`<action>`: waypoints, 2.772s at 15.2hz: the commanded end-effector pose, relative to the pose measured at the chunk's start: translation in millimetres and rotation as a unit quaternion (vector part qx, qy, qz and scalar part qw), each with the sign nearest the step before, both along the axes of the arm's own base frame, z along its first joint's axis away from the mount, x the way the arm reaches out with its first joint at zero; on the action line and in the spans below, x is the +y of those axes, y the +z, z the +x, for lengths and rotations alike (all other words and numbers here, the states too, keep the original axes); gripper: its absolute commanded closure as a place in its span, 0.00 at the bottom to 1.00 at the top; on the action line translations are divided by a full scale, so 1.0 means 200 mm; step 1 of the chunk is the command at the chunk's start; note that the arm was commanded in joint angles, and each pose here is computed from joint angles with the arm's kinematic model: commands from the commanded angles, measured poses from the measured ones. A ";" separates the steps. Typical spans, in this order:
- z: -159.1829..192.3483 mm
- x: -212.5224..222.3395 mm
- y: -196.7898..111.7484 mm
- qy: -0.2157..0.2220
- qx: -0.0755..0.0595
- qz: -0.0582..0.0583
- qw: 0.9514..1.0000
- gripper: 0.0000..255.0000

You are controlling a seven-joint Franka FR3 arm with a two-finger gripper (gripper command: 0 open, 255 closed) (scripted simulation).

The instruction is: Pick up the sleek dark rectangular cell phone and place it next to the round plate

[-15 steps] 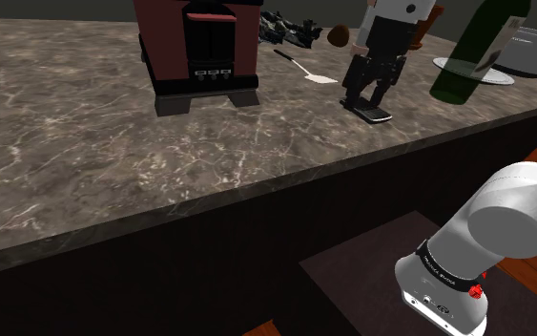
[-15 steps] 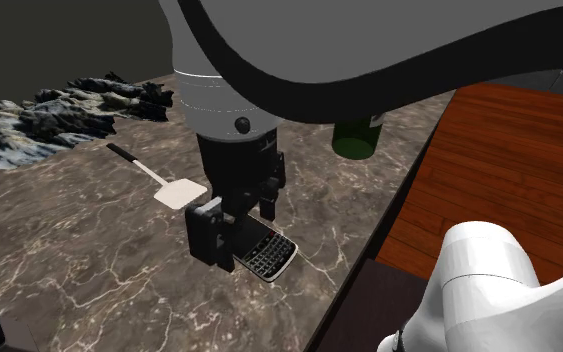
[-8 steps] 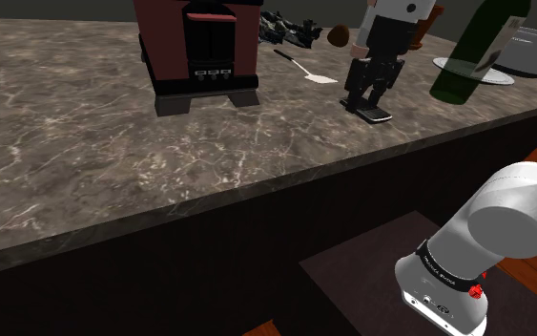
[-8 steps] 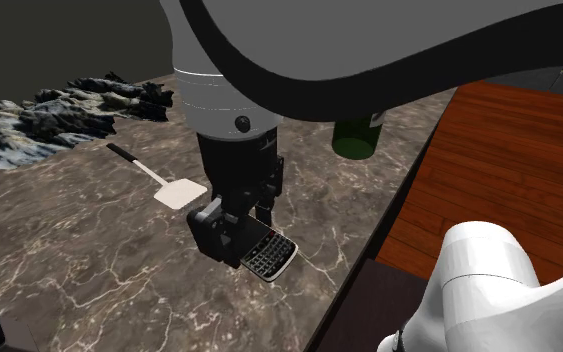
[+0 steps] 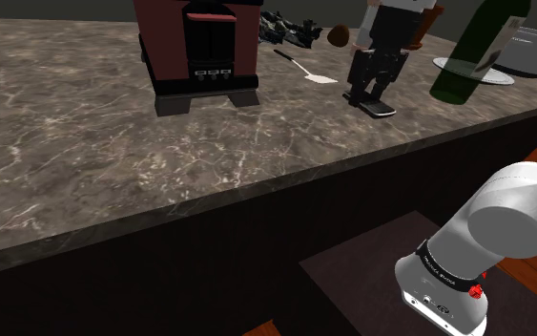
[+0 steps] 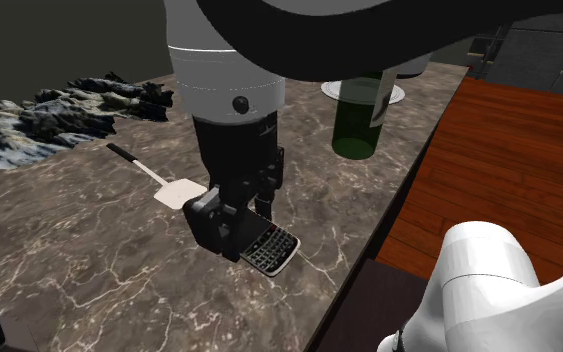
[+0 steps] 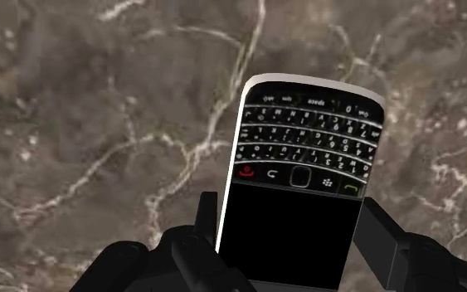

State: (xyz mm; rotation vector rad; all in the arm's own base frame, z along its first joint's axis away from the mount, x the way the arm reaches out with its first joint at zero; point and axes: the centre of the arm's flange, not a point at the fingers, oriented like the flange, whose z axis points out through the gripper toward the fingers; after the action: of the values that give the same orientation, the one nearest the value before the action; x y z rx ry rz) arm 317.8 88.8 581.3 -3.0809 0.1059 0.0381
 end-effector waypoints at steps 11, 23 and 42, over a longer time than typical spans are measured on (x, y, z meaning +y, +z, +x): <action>0.00 0.00 0.31 0.000 0.000 0.000 1.000 1.00; -0.20 -0.56 0.38 0.000 0.000 0.000 1.000 1.00; -0.64 -1.73 0.38 0.000 0.000 0.000 1.000 1.00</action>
State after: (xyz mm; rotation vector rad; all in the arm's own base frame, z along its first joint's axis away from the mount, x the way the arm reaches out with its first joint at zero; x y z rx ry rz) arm 193.7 -245.9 658.1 -3.0800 0.1063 0.0371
